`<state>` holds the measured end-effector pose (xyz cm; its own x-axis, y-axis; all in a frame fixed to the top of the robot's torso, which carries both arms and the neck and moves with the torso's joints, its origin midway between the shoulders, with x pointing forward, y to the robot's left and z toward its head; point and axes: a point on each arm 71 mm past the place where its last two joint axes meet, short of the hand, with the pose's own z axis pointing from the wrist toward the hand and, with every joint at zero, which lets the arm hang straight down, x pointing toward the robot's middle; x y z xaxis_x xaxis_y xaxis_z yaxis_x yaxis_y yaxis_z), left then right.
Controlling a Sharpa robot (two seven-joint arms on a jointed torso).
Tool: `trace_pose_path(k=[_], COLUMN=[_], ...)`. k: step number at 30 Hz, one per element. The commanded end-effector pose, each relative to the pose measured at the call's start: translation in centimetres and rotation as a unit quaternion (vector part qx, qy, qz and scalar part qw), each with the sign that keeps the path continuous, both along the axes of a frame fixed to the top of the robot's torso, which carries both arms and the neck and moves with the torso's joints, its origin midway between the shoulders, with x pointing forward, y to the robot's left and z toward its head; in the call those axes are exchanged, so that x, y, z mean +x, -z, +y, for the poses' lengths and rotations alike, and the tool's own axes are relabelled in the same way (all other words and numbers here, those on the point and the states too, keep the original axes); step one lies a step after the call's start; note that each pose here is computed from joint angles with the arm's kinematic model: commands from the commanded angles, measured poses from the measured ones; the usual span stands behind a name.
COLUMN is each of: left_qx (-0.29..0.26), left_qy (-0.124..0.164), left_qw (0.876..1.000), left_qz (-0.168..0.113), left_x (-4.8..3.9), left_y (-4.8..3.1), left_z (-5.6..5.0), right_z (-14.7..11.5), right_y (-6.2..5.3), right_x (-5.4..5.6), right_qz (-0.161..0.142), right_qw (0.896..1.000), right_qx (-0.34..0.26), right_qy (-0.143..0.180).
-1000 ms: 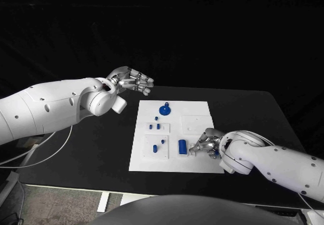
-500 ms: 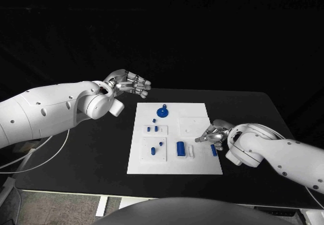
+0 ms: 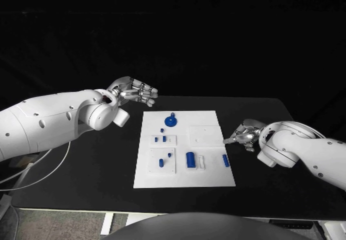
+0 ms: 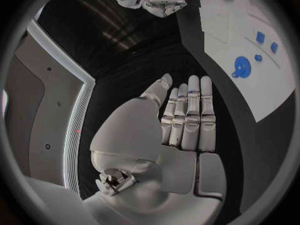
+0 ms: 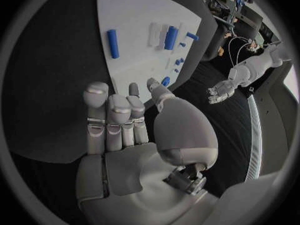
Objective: Assemble the parts on the task board
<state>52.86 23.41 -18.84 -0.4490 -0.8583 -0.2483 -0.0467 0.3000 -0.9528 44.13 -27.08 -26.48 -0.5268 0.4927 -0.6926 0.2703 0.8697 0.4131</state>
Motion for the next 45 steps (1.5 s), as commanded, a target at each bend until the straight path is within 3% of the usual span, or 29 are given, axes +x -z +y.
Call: trace_pose_path(k=[1, 8, 26, 45], left_qx=[-0.006, -0.006, -0.005, -0.004], left_qy=[0.006, 0.006, 0.007, 0.008], left_qw=[1.0, 1.0, 1.0, 1.0], left_qz=[-0.001, 0.0, 0.002, 0.004], left_x=[-0.02, -0.03, -0.05, -0.11], left_y=[-0.05, 0.01, 0.08, 0.16], left_z=[-0.2, -0.2, -0.3, -0.2], right_z=[-0.5, -0.5, 0.6, 1.0], right_y=[0.3, 0.8, 4.0, 5.4], right_x=[-0.2, -0.4, -1.6, -1.9], right_qz=[0.03, 0.04, 0.068, 0.073], right_qw=[0.997, 0.994, 0.989, 0.989], right_qx=[-0.065, -0.096, -0.12, -0.122], right_qy=[-0.028, -0.037, -0.051, -0.049])
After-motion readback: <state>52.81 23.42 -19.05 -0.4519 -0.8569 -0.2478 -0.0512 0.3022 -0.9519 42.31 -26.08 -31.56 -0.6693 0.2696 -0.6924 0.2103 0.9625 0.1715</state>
